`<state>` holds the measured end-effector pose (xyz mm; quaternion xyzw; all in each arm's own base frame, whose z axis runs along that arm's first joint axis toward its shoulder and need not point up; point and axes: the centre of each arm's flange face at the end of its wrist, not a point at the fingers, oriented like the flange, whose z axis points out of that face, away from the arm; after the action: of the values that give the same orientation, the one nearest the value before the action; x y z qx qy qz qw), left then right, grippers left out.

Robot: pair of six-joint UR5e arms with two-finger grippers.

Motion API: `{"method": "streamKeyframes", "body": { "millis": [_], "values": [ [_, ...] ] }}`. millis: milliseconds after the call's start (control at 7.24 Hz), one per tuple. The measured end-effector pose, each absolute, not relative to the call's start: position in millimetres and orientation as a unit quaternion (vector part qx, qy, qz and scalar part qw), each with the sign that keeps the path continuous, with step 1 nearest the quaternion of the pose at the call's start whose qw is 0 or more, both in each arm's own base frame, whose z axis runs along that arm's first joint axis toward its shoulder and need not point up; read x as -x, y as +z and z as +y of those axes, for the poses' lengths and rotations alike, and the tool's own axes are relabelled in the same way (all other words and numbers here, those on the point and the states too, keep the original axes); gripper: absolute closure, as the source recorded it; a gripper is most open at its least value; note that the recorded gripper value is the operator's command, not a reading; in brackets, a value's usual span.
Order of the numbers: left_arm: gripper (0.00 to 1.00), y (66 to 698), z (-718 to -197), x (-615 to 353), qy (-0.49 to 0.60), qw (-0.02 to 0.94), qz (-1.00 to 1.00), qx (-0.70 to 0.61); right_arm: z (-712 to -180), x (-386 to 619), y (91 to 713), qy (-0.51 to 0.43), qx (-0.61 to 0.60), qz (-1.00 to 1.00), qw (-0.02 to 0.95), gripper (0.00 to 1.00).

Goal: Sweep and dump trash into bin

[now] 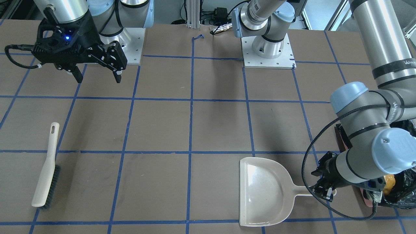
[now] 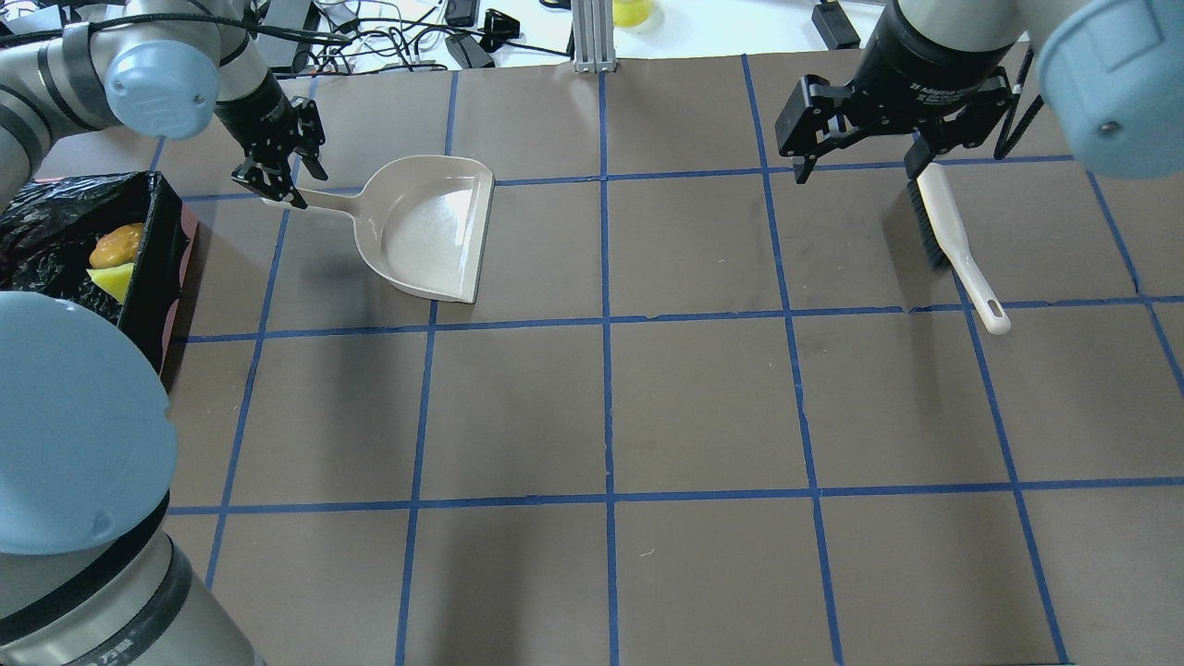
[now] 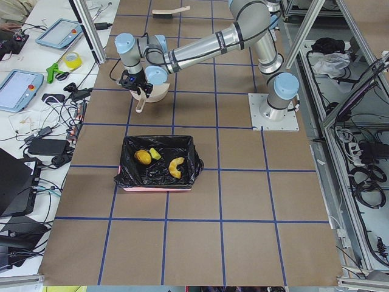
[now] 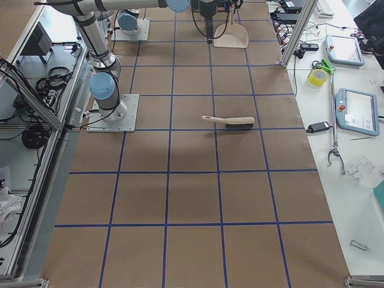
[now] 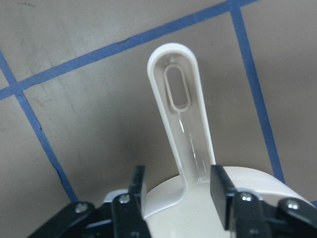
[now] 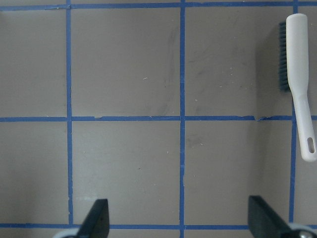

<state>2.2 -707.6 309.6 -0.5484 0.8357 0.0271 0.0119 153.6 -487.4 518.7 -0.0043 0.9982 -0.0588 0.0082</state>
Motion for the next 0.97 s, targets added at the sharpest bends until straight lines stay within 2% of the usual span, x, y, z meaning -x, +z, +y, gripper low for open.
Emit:
{"method": "streamKeyframes", "body": {
  "millis": [138,276,552,967],
  "values": [
    [0.24,339,-707,-1,0.027,0.01,0.86,0.509,-487,-154,519,-0.059,0.004,0.998,0.008,0.0],
    [0.01,377,-706,1,0.017,0.005,0.891,0.454,-487,-154,519,-0.059,0.004,0.998,0.008,0.0],
    [0.0,444,-700,13,-0.011,-0.007,0.917,0.398,-487,-154,519,-0.059,0.004,0.998,0.008,0.0],
    [0.0,493,-679,62,-0.013,-0.015,0.948,0.317,-487,-154,519,-0.059,0.004,0.998,0.009,0.0]
  ]
}}
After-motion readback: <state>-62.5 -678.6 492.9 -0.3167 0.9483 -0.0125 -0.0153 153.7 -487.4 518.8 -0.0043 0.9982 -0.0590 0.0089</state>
